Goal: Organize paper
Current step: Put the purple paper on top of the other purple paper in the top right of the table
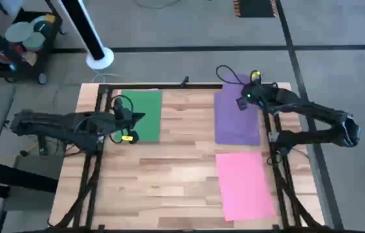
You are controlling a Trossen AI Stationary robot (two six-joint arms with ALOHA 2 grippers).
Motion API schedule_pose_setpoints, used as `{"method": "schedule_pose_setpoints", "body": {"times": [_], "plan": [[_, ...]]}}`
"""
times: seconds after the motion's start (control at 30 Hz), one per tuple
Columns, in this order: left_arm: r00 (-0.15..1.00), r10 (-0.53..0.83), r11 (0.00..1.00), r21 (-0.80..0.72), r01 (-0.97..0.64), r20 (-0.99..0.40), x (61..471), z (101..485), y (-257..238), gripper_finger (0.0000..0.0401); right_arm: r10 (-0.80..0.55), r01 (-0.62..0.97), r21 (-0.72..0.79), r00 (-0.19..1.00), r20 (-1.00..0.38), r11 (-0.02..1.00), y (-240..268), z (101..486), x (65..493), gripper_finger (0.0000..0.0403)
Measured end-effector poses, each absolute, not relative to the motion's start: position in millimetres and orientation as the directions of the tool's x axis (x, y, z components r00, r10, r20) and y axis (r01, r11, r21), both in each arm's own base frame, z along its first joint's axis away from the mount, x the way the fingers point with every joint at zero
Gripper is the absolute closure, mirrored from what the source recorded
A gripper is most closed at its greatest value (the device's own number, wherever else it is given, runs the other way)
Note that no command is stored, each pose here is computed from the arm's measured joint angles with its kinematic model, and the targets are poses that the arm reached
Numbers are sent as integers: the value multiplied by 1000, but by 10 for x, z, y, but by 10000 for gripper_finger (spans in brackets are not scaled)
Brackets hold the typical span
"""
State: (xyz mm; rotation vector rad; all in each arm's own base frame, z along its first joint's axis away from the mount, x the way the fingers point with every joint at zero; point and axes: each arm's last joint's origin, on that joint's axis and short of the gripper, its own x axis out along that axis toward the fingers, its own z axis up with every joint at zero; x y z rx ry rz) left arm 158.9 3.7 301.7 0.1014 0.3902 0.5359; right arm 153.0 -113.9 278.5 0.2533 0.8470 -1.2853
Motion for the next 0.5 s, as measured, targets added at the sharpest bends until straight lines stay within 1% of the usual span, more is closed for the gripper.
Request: {"method": "schedule_pose_setpoints", "body": {"times": [0.07, 0.23, 0.37, 0.5], "plan": [[789, 516, 857, 195, -477, -335, 1589, 3017, 37, 401, -740, 910, -275, 48, -671, 309, -1154, 2794, 1536, 403], [788, 516, 857, 194, -478, -337, 1589, 3016, 37, 401, -713, 902, -223, 122, -691, 371, -1188, 2809, 1557, 403], [788, 515, 857, 194, -477, -338, 1588, 3014, 37, 401, -703, 899, -200, 150, -695, 390, -1218, 2818, 1556, 403], [786, 516, 857, 197, -476, -341, 1586, 3010, 37, 401, -688, 892, -125, 239, -685, 434, -1201, 2881, 1567, 403]]}}
